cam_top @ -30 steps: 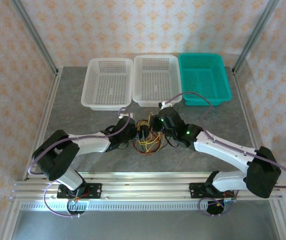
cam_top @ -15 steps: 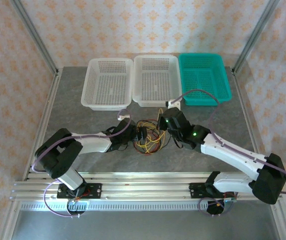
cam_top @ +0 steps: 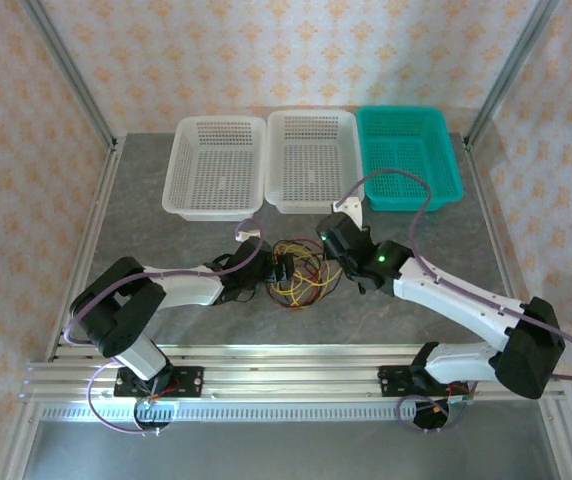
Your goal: Untangle the cables
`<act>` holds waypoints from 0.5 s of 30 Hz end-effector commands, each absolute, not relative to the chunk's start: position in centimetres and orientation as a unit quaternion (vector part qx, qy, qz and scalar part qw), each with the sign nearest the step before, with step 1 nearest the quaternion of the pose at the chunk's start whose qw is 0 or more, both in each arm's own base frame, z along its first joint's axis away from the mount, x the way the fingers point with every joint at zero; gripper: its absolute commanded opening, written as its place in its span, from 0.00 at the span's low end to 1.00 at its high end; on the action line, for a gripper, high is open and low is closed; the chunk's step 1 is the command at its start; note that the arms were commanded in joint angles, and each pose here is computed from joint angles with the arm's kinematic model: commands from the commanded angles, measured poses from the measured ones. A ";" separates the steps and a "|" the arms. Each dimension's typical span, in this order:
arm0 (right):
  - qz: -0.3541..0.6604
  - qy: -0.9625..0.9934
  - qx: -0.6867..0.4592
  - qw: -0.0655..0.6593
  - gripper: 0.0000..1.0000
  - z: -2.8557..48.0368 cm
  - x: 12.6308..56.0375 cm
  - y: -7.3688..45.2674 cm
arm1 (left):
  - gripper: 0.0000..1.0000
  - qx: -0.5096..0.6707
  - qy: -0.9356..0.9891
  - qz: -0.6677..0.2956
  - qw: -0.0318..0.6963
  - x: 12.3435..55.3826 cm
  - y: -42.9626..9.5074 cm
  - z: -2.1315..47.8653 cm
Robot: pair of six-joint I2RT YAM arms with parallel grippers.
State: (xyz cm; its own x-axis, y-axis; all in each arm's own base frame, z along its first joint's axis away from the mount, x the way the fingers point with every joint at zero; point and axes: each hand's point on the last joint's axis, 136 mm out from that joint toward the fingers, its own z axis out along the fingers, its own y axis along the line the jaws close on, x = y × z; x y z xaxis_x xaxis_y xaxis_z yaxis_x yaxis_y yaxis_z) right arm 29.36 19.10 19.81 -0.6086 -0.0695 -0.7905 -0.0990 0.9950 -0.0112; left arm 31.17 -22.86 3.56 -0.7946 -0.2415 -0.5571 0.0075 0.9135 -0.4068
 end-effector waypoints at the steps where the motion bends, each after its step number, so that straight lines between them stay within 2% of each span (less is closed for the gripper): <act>1: -0.037 0.886 -0.048 0.459 0.00 21.9 29.6 17.3 | 0.99 -0.065 0.941 -0.151 0.297 29.9 -20.8 1.5; 9: -0.042 0.881 -0.066 0.466 0.00 23.1 29.0 16.5 | 0.99 -0.063 0.940 -0.148 0.300 30.1 -20.8 1.9; 15: -0.011 0.872 -0.027 0.489 0.00 24.5 28.6 15.7 | 1.00 -0.055 0.933 -0.171 0.313 30.4 -21.6 3.4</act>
State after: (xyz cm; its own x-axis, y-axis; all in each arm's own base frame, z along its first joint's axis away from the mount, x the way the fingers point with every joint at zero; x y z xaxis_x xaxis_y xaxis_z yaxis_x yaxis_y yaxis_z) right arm 28.63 16.82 23.58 -0.5449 -0.0961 -0.8330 -0.0864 0.9946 -0.0583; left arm 31.18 -22.85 3.72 -0.7924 -0.2412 -0.5603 0.0094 0.9136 -0.4065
